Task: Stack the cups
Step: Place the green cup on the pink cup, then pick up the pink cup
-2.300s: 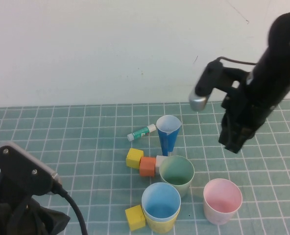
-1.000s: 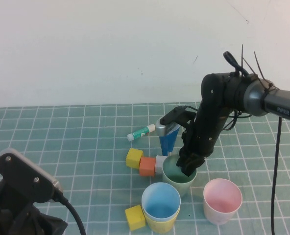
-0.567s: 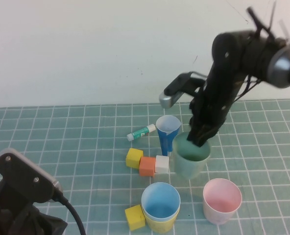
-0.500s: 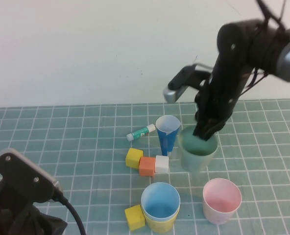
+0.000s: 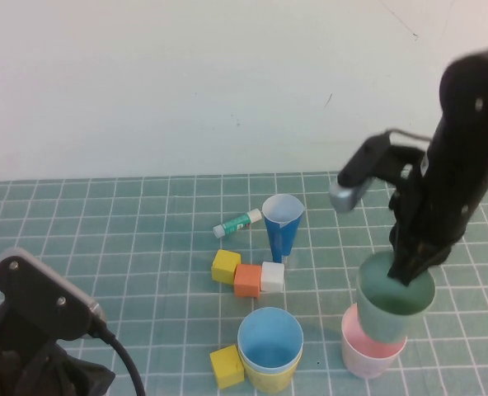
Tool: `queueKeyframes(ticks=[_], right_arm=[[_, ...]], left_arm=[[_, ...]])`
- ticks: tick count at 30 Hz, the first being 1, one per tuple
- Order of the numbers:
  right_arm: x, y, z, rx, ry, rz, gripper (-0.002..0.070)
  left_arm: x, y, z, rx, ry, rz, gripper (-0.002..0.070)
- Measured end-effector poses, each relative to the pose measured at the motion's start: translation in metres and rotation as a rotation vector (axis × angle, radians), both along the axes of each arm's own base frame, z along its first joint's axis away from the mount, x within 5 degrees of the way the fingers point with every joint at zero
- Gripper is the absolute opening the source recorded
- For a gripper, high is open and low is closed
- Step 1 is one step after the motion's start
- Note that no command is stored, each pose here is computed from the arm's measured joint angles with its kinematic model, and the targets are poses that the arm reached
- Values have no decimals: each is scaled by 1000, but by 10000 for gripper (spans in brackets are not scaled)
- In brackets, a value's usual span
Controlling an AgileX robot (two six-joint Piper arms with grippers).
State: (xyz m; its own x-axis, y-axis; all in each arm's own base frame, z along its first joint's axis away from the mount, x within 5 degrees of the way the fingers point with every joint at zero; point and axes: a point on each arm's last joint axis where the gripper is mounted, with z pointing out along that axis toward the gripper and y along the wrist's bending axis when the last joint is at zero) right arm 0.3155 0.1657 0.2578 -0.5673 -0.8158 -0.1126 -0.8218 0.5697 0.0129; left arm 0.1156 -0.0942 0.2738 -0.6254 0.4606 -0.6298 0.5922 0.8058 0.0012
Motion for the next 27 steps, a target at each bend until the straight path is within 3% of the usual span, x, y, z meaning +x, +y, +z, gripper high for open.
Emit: queueKeyframes(ticks=[5,16,18,24,27], right_arm=[[0,-1,-33,4,-11,-42,16],[8,3,-53,5,-13,-91,27],[8,3,-55,1,-3,-107,62],[10,0,-58,-7,7,-171,300],[11,0,-66,-22,23,-176,349]], left_arm=[[0,0,0,-1,-1,0,-1],[0,0,0,-6,4,9,-1],[0,0,0,-10,6,14,-1],[0,0,0,-11,7,17,-1],[0,0,0,-12,6,16,-1]])
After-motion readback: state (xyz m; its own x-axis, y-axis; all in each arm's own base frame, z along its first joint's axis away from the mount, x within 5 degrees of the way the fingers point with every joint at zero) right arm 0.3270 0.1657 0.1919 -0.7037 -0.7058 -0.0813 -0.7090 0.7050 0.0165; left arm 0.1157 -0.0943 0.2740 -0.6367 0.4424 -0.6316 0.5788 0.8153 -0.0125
